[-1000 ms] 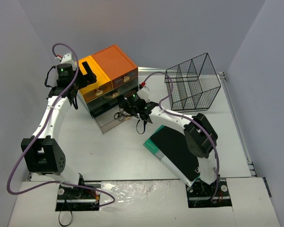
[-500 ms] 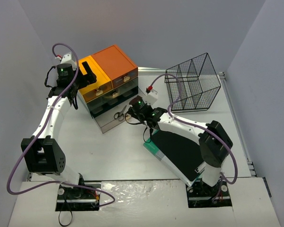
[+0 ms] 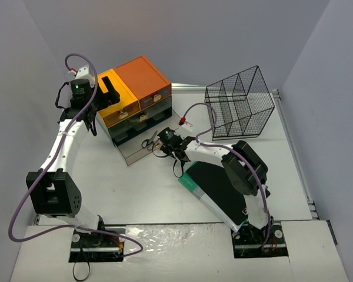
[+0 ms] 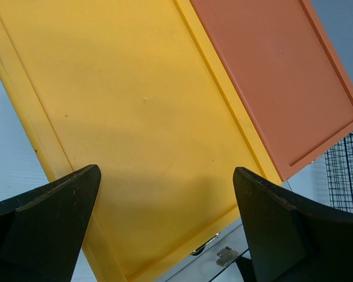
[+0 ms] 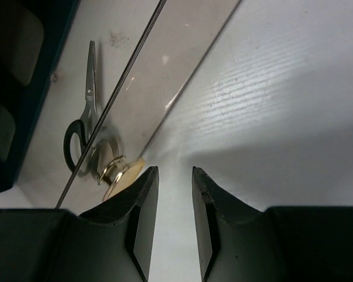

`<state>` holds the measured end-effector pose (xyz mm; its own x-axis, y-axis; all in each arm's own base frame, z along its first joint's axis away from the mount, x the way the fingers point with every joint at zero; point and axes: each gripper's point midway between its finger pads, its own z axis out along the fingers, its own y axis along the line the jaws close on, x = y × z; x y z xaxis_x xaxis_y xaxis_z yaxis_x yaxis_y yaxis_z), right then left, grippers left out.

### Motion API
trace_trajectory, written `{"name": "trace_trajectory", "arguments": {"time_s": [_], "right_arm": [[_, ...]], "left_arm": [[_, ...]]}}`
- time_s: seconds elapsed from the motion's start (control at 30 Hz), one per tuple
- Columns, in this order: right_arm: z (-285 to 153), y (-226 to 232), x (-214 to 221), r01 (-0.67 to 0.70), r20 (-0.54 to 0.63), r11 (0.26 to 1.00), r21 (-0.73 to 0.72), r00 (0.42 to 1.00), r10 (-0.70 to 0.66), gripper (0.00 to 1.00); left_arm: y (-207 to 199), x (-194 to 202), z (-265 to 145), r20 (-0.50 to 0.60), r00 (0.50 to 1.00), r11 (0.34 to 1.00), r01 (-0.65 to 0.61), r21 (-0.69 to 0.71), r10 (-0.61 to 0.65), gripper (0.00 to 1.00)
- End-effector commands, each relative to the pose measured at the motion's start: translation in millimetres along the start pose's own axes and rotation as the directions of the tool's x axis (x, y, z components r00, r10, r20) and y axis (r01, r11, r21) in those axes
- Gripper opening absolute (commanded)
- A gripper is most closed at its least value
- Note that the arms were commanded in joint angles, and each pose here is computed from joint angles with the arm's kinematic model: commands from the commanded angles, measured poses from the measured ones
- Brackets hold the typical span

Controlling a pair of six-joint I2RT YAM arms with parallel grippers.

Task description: Organize the desk

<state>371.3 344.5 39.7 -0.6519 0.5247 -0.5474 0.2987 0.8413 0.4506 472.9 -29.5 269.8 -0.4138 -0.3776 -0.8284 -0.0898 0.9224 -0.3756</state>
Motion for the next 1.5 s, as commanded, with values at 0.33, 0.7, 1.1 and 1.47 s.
{"name": "trace_trajectory", "arguments": {"time_s": [0.33, 0.7, 1.1, 1.47], "right_arm": [[39.4, 124.3, -66.3, -0.01, 0.049, 0.95, -0.313, 0.998, 0.027, 0.34], [43.9, 153.1, -87.2, 0.01, 0.04, 0.902, -0.431, 0.999, 0.008, 0.47], [20.8, 135.5, -104.0, 0.083, 0.086, 0.912, -0.402, 0.995, -0.053, 0.49], [-54.0, 112.2, -134.8, 0.229, 0.225, 0.92, -0.318, 0.961, -0.161, 0.5]], "left_arm": [[68.4, 63.6, -10.6, -0.218, 0.974, 0.97, 0.007, -0.244, -0.062, 0.97], [69.2, 66.5, -9.9, -0.222, 0.972, 0.969, 0.014, -0.245, -0.07, 0.97], [69.8, 65.4, -12.3, -0.219, 0.973, 0.968, 0.01, -0.25, -0.066, 0.97], [66.8, 59.3, -12.3, -0.193, 0.979, 0.971, 0.019, -0.238, -0.067, 0.97]]}}
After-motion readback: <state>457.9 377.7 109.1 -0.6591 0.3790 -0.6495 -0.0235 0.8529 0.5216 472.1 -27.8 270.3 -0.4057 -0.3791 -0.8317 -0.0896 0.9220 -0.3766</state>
